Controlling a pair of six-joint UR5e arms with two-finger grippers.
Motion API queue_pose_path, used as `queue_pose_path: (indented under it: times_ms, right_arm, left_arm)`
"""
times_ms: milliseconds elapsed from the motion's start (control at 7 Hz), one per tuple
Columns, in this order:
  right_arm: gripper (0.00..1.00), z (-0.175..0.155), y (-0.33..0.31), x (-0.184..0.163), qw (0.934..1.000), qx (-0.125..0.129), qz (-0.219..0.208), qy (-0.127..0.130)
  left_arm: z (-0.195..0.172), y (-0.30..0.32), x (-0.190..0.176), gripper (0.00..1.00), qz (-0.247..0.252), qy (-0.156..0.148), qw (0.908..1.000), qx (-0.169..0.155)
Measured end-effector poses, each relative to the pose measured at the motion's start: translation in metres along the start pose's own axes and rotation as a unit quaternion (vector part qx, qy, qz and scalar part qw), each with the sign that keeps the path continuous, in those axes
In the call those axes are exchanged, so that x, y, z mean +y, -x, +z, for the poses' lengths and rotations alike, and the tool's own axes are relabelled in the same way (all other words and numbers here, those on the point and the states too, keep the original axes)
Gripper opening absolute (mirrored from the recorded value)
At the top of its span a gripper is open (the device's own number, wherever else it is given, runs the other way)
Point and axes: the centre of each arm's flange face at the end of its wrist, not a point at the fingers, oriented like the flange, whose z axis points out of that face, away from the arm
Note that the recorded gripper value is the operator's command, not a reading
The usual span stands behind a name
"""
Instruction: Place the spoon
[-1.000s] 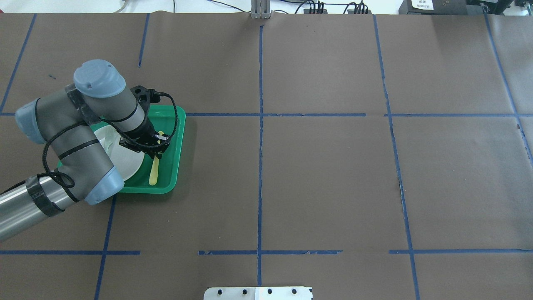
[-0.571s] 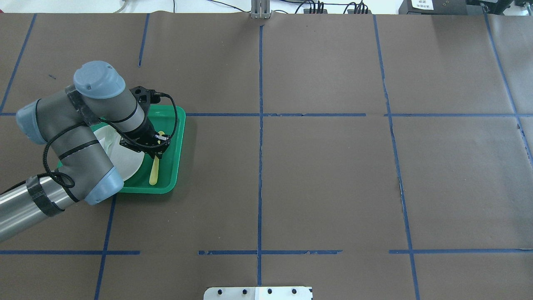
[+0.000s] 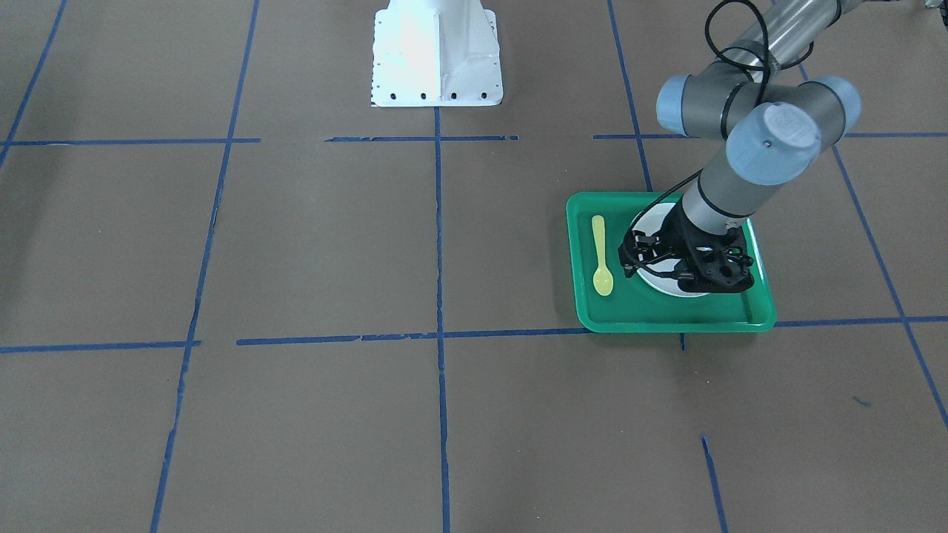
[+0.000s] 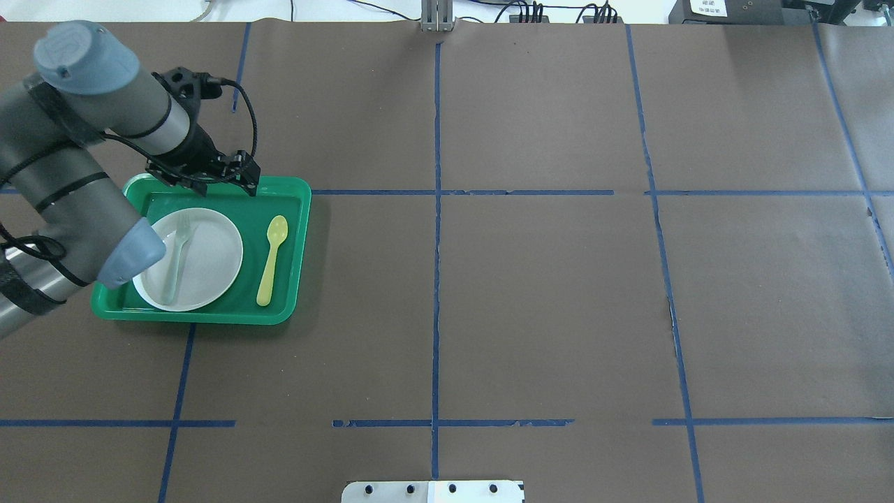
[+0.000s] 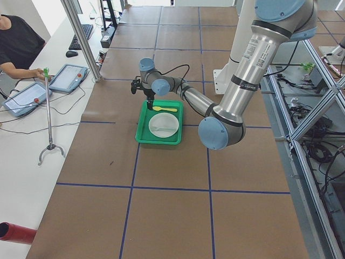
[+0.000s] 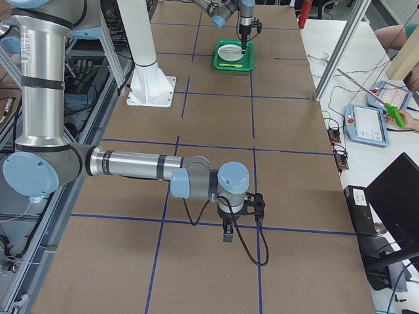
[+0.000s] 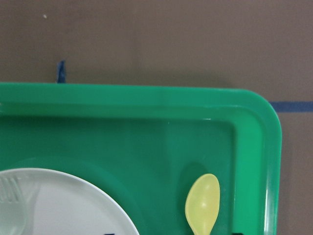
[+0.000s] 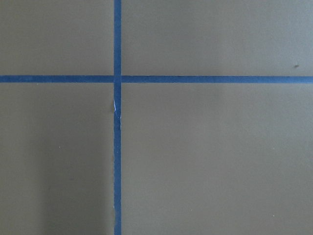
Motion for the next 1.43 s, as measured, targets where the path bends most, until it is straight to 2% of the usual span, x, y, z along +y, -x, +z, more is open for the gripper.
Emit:
queue_pose_path:
  times_ms: [143,286,571,857,1000,1143,1429]
  right_arm:
    - [1.00,0.000,0.000,0.000,1.0000,0.000,0.000,0.000]
    - [1.00,0.000,0.000,0.000,1.0000,0.000,0.000,0.000]
    - [1.00,0.000,0.000,0.000,1.0000,0.000,0.000,0.000]
    - [1.00,0.000,0.000,0.000,1.0000,0.000,0.000,0.000]
    - [1.00,0.000,0.000,0.000,1.0000,0.000,0.000,0.000]
    - [1.00,0.000,0.000,0.000,1.0000,0.000,0.000,0.000]
    - [1.00,0.000,0.000,0.000,1.0000,0.000,0.000,0.000]
  left_arm:
    - [-0.033,0.046,-0.008,0.86,0.017,-0.024,0.9995,-0.009]
    - [-0.060,0.106,-0.009,0.86,0.035,-0.035,0.9985,-0.020]
    - [-0.105,0.243,0.004,0.86,0.068,-0.031,0.9969,-0.025]
    - [-0.139,0.362,0.029,0.86,0.087,-0.033,0.9948,-0.043]
    - [-0.154,0.410,0.037,0.99,0.086,-0.028,0.9945,-0.053]
    - [-0.165,0.444,0.045,1.00,0.087,-0.021,0.9943,-0.059]
    - [-0.168,0.470,0.056,1.00,0.084,-0.015,0.9946,-0.060]
